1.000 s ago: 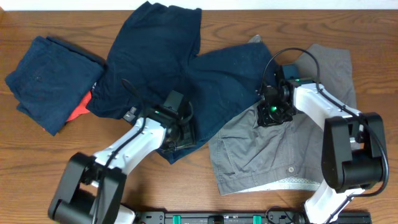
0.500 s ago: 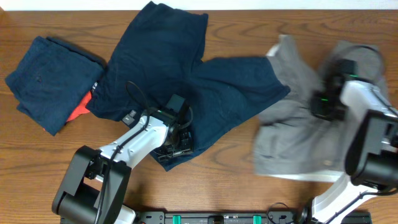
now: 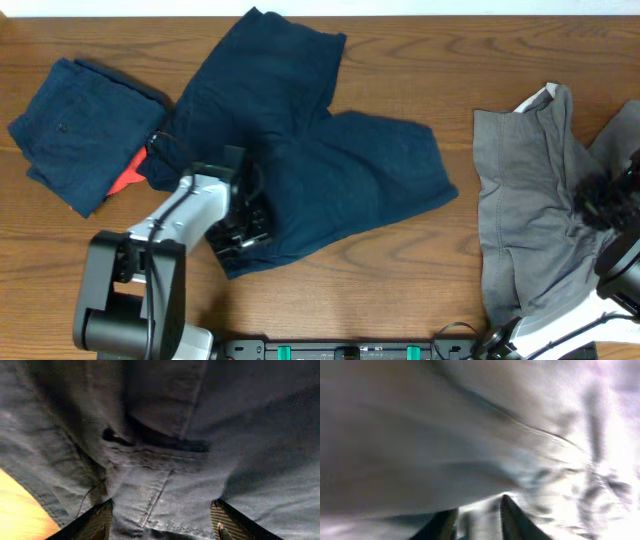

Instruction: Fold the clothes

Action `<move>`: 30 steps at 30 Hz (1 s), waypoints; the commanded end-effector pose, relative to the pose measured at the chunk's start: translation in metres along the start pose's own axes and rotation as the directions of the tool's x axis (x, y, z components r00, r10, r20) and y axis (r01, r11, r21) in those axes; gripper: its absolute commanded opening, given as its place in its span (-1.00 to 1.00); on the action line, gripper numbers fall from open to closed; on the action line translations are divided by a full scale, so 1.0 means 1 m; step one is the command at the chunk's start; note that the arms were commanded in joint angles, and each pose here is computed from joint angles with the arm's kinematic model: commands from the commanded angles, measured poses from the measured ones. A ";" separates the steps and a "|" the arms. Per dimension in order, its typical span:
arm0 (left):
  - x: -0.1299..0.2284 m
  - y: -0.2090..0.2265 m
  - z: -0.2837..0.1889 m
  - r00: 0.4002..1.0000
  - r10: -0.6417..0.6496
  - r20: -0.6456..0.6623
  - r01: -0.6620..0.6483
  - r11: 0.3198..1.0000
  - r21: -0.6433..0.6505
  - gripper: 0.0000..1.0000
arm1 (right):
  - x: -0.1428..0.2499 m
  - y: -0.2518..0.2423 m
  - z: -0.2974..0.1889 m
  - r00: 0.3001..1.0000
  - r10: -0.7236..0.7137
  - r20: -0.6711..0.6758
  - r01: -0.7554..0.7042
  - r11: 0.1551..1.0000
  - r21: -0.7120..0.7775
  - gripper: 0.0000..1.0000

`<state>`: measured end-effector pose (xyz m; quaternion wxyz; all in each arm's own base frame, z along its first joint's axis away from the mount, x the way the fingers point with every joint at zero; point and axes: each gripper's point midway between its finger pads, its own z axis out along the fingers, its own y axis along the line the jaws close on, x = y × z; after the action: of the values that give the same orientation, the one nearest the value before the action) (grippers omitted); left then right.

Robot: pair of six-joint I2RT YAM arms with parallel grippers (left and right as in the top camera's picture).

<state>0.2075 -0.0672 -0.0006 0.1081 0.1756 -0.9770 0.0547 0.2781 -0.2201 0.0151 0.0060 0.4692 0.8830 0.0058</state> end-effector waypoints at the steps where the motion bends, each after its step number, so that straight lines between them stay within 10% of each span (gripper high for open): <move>1: -0.021 0.013 -0.016 0.999 0.017 0.045 -0.016 1.000 -0.018 0.29 | -0.002 0.058 -0.058 0.979 -0.163 0.126 0.187 0.959 -0.214 -0.28; 6: -0.036 0.022 -0.057 0.992 -0.061 0.106 0.058 0.998 0.030 0.41 | 0.041 0.114 -0.107 0.912 -0.355 0.203 0.406 0.848 -0.340 0.16; 17: 0.002 0.030 -0.106 0.835 -0.518 0.188 0.480 0.851 0.213 0.95 | 0.143 0.173 -0.092 0.818 -0.570 0.082 0.558 0.751 -0.353 0.15; 26: 0.048 0.051 -0.055 0.633 -0.770 0.074 0.743 0.632 0.219 1.00 | 0.197 0.203 -0.065 0.739 -0.668 0.085 0.655 0.683 -0.322 0.16; 30: 0.058 0.039 -0.018 0.647 -0.761 -0.046 0.746 0.619 0.245 0.99 | 0.209 0.204 -0.059 0.733 -0.676 0.077 0.667 0.692 -0.276 0.17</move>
<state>0.1571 -0.0333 0.0438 0.0271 0.5529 -0.8276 0.0931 0.3340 0.0638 0.0830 0.0709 0.0944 0.9802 0.1590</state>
